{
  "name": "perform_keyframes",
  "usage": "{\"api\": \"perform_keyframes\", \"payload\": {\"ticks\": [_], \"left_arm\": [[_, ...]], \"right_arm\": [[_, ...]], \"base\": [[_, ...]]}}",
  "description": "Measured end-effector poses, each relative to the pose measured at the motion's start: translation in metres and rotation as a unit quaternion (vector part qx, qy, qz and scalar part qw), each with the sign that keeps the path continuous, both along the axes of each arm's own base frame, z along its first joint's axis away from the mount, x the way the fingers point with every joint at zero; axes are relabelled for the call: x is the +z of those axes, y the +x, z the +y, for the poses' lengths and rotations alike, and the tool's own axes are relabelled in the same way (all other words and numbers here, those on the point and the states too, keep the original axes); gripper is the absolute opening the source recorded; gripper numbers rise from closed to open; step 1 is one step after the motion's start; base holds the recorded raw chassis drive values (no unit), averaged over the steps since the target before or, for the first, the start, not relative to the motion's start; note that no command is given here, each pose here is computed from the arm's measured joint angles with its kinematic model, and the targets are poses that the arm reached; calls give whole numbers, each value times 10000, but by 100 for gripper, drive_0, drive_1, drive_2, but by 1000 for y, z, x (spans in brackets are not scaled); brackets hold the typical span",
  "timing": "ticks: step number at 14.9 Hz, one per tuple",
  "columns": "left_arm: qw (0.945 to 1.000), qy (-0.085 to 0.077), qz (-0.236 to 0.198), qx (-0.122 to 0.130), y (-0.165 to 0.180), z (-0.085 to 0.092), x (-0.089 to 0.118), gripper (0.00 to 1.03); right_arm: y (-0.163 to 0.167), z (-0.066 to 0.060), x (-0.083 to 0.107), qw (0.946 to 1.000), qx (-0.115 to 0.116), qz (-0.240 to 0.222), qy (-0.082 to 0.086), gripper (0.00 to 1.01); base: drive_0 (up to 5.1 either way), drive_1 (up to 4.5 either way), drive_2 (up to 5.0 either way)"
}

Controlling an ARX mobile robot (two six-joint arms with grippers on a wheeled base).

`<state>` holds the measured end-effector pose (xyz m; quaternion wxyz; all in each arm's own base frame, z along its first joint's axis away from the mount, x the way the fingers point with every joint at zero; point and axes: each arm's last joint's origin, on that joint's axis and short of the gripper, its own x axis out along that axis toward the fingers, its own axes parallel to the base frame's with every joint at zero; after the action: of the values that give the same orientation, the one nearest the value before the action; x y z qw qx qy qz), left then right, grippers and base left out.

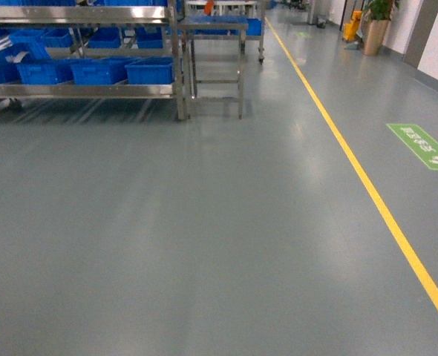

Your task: Sort blue parts and orange caps into right shelf containers

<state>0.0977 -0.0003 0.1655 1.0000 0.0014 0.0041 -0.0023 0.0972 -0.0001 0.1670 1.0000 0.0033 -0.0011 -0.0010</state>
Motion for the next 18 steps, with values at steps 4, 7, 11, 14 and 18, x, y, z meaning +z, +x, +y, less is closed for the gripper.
{"api": "perform_keyframes", "payload": {"ticks": [4, 7, 11, 14, 18], "left_arm": [[10000, 0, -2, 17, 0, 0, 0, 43], [10000, 0, -29, 15, 0, 0, 1, 43], [10000, 0, -8, 15, 0, 0, 0, 43], [10000, 0, -11, 17, 0, 0, 0, 43], [10000, 0, -6, 15, 0, 0, 0, 43]], "right_arm": [[0, 0, 0, 10000, 8, -2, 0, 44], [0, 0, 0, 10000, 8, -11, 0, 44], [0, 0, 0, 10000, 10, -13, 0, 44], [0, 0, 0, 10000, 8, 2, 0, 44], [0, 0, -1, 10000, 8, 29, 0, 44]], "base": [[3, 425, -418], [-1, 424, -426], [-1, 425, -426], [-4, 422, -430], [2, 427, -424]]}}
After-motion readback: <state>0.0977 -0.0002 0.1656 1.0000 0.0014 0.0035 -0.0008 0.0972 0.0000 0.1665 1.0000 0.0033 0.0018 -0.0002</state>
